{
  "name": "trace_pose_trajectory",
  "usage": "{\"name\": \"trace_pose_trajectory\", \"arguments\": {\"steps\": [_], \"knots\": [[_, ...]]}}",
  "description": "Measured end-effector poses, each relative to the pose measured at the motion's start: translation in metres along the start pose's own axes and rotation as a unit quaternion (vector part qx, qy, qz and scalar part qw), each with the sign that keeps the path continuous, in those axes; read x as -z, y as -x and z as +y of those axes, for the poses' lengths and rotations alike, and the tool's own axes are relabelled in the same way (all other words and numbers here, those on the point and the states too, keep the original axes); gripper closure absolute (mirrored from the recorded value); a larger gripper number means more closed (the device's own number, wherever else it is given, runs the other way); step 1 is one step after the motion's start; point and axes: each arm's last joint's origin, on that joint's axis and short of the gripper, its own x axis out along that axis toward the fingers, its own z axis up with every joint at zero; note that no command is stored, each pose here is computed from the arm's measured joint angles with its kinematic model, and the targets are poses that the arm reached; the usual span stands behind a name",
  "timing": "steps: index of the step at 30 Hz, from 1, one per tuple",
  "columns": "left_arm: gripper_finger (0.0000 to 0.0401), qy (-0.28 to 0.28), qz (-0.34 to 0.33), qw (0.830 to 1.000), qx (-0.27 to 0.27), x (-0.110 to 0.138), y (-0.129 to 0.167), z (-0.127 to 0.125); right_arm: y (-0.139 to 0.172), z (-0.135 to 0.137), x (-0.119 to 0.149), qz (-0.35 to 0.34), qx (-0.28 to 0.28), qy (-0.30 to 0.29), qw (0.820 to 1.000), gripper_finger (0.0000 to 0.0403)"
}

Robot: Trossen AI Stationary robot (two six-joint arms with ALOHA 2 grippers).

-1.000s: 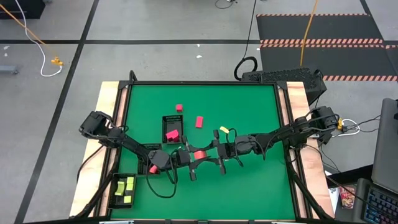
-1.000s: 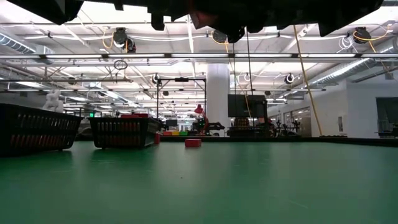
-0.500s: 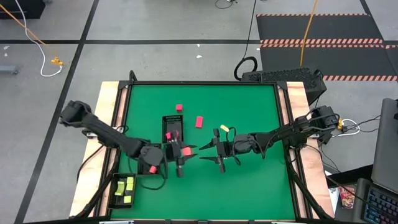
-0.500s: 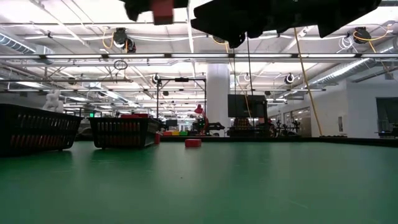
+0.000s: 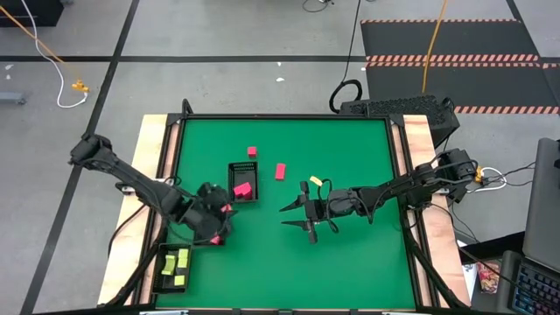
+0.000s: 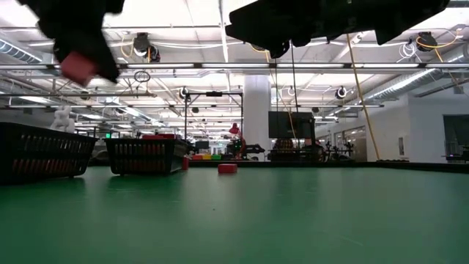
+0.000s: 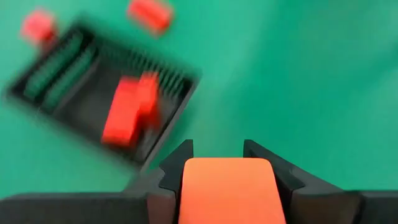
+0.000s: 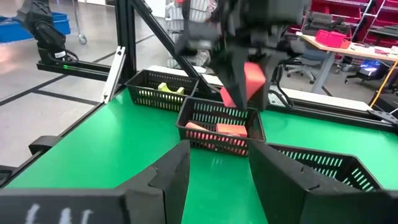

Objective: Sort & place blocks by color
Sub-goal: Put the orange block into the middle black bin, then put the red block into the top black bin

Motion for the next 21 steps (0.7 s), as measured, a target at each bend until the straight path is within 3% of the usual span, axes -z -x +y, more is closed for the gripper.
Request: {"name": "trace_pose_trajectory", "arguments": {"steps": [3, 7, 15, 21], "knots": [[0.0279, 0.015, 0.059, 0.998, -0.034, 0.012, -0.003, 0.004, 0.0, 0.0, 0.0, 0.001, 0.0, 0.0, 1.0, 0.0243], [0.0271, -0.005, 0.086, 0.996, -0.032, 0.022, -0.004, -0.001, 0.0, -0.001, 0.0, 0.001, 0.001, 0.0, 1.0, 0.0243], [0.0182, 0.016, 0.103, 0.994, -0.026, 0.028, -0.004, -0.005, 0.0, -0.003, 0.001, 0.001, 0.004, -0.001, 1.0, 0.0243], [0.0143, 0.018, 0.105, 0.994, -0.028, 0.027, -0.005, -0.004, 0.0, -0.003, 0.001, 0.002, 0.004, -0.001, 1.0, 0.0243]]}}
